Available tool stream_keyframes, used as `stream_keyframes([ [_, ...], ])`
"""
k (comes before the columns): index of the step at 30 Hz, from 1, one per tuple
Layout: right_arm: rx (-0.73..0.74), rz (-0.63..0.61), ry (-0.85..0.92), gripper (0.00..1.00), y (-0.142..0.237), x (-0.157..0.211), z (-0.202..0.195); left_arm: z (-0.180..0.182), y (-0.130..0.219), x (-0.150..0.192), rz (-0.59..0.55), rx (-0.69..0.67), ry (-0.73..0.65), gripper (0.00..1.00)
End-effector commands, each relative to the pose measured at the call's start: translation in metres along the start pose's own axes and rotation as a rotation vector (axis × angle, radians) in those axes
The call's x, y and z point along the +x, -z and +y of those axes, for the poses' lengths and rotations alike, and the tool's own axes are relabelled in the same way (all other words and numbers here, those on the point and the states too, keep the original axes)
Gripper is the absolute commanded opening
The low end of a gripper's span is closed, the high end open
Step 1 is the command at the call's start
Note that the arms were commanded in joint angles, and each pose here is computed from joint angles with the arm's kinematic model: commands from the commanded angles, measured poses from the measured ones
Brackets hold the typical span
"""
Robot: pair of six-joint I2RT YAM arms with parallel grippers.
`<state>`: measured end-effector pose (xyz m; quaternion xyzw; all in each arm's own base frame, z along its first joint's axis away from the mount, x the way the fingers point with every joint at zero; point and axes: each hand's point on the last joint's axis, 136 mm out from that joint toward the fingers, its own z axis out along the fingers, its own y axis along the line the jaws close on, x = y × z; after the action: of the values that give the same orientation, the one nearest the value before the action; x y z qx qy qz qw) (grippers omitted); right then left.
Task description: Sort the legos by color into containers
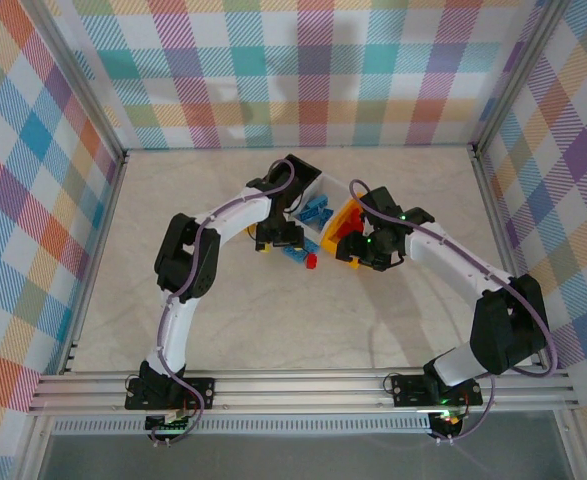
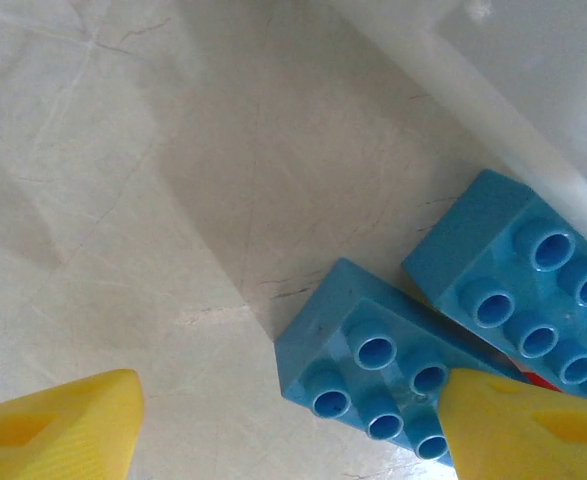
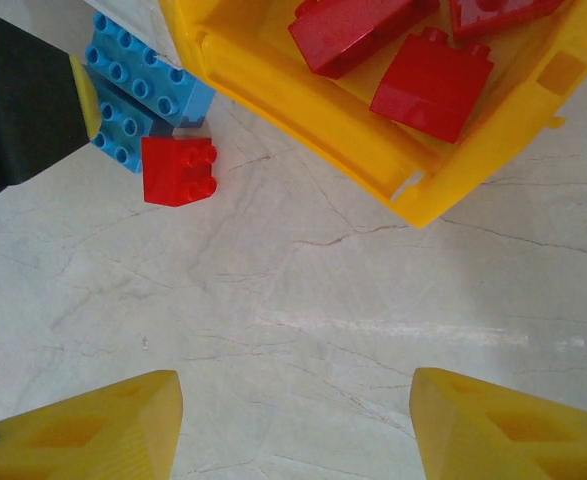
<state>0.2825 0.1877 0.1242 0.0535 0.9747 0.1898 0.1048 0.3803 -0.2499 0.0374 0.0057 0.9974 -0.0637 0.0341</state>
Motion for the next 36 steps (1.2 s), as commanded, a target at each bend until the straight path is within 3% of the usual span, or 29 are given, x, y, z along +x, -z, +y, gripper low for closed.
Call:
stream_keyframes([
  [1, -0.021, 0.008, 0.005, 0.62, 0.003, -0.003, 0.006, 0.026, -0.01, 0.016, 0.055, -0.102, 0.004, 0.78],
  [9, -0.057, 0.025, -0.009, 0.62, 0.002, 0.004, 0.011, 0.06, 0.011, 0.039, 0.069, -0.182, -0.034, 0.77],
  [14, -0.057, 0.046, 0.092, 0.61, -0.003, 0.009, 0.028, 0.069, 0.039, 0.056, 0.033, -0.156, -0.043, 0.77],
  [20, -0.015, 0.129, 0.214, 0.59, -0.032, 0.009, 0.059, 0.068, 0.068, 0.064, -0.027, -0.099, 0.001, 0.82],
  [36, 0.147, 0.217, 0.217, 0.57, -0.108, -0.021, 0.067, 0.092, 0.095, 0.1, -0.043, -0.021, 0.037, 0.86],
])
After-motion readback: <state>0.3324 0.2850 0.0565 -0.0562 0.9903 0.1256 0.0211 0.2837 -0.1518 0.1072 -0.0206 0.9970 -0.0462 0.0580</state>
